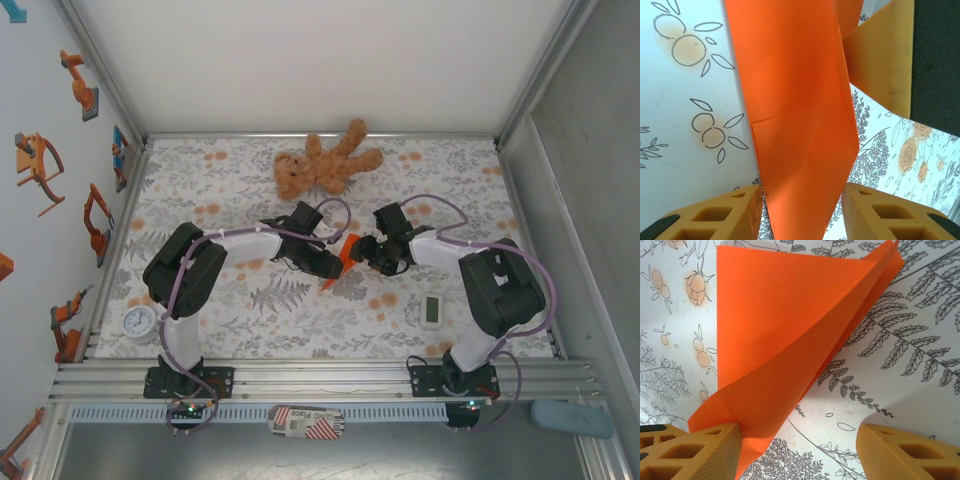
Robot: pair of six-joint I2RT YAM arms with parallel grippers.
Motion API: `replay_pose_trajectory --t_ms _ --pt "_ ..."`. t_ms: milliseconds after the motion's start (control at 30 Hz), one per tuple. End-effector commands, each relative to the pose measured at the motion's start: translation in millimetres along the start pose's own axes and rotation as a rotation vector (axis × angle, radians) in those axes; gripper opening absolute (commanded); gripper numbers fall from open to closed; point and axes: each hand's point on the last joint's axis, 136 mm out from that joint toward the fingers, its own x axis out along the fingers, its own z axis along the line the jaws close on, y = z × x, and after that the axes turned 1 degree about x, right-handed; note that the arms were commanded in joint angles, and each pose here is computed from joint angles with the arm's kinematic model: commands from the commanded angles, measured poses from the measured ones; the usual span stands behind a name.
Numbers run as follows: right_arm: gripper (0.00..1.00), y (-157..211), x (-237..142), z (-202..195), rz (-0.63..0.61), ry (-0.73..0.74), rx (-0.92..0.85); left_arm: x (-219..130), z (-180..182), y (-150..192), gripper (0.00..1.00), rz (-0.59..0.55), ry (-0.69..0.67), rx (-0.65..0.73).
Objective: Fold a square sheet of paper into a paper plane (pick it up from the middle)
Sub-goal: Fold the wing for the fifth time at the center of the table.
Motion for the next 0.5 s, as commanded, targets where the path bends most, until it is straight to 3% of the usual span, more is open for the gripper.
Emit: replay_pose_trajectory --t_ms 0,467 --pt "0.64 1 36 -24 0.003 0.061 0.003 -3 -2 1 0.48 -0.018 -0.027 0.027" --pt "0.64 2 40 -27 0.023 0.080 0.017 15 10 12 0.45 0.035 -0.081 0.024"
